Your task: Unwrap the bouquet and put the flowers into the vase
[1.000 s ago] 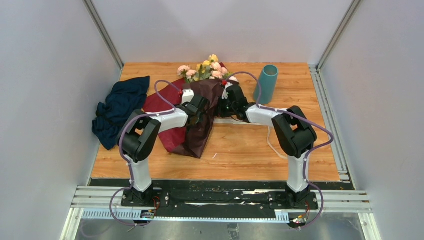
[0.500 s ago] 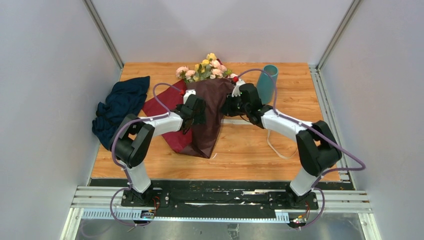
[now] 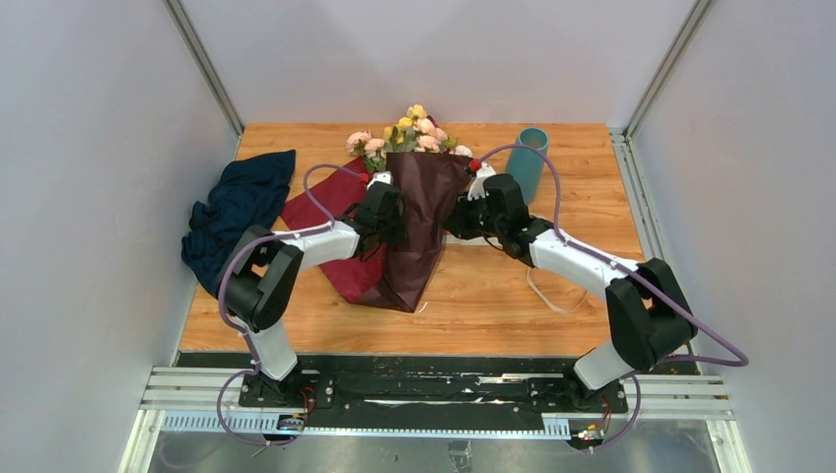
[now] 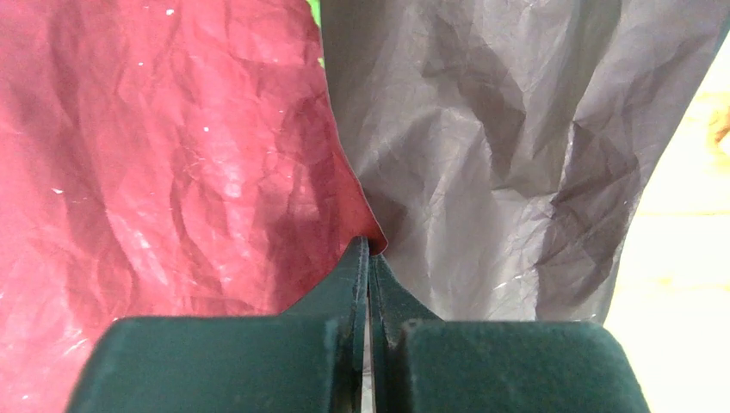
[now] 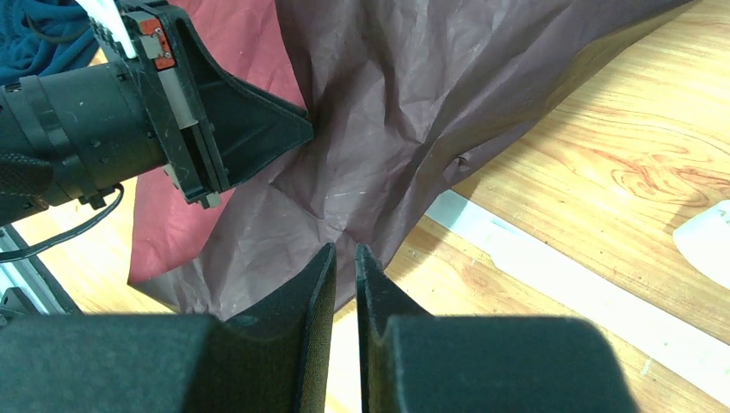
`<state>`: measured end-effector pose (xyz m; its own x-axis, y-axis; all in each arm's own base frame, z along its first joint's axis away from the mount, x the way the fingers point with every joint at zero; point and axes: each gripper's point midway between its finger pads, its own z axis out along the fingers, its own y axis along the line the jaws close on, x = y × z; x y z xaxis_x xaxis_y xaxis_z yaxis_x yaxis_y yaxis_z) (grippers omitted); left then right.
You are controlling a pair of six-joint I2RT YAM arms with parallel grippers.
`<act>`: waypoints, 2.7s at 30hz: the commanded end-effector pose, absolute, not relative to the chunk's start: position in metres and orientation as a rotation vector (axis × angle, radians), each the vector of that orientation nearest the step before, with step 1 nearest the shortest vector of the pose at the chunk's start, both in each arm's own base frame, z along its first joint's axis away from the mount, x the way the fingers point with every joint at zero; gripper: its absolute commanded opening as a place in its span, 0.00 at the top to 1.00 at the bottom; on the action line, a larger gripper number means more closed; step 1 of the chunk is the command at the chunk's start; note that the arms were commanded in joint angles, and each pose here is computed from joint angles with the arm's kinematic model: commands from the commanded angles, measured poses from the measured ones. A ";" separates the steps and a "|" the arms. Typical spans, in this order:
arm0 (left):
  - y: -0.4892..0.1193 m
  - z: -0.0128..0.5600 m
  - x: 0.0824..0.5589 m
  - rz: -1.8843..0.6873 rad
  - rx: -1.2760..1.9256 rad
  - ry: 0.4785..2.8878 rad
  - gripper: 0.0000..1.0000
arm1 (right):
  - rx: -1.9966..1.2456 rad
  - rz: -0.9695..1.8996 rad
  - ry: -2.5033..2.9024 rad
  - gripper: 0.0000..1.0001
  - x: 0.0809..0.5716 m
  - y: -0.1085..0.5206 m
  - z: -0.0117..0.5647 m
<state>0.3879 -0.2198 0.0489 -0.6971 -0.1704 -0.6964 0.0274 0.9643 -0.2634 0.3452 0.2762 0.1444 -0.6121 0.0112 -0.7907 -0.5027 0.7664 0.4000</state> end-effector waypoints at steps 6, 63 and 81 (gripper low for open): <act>-0.261 0.092 0.373 -0.430 0.017 2.232 1.00 | -0.355 0.723 2.083 0.83 0.333 0.260 0.156; -0.272 0.066 0.237 -0.272 0.211 2.189 0.21 | -0.130 0.407 2.109 0.38 0.294 0.171 0.152; -0.226 0.003 0.223 -0.093 0.176 2.293 0.21 | -0.102 0.464 2.287 0.65 0.283 0.183 0.045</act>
<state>0.2229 -0.2455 0.0196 -0.6412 0.0973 -0.7611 0.2111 0.9760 -0.0531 0.2806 0.1730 0.0560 -0.6786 0.0399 -0.7335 -0.2114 0.9456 0.2471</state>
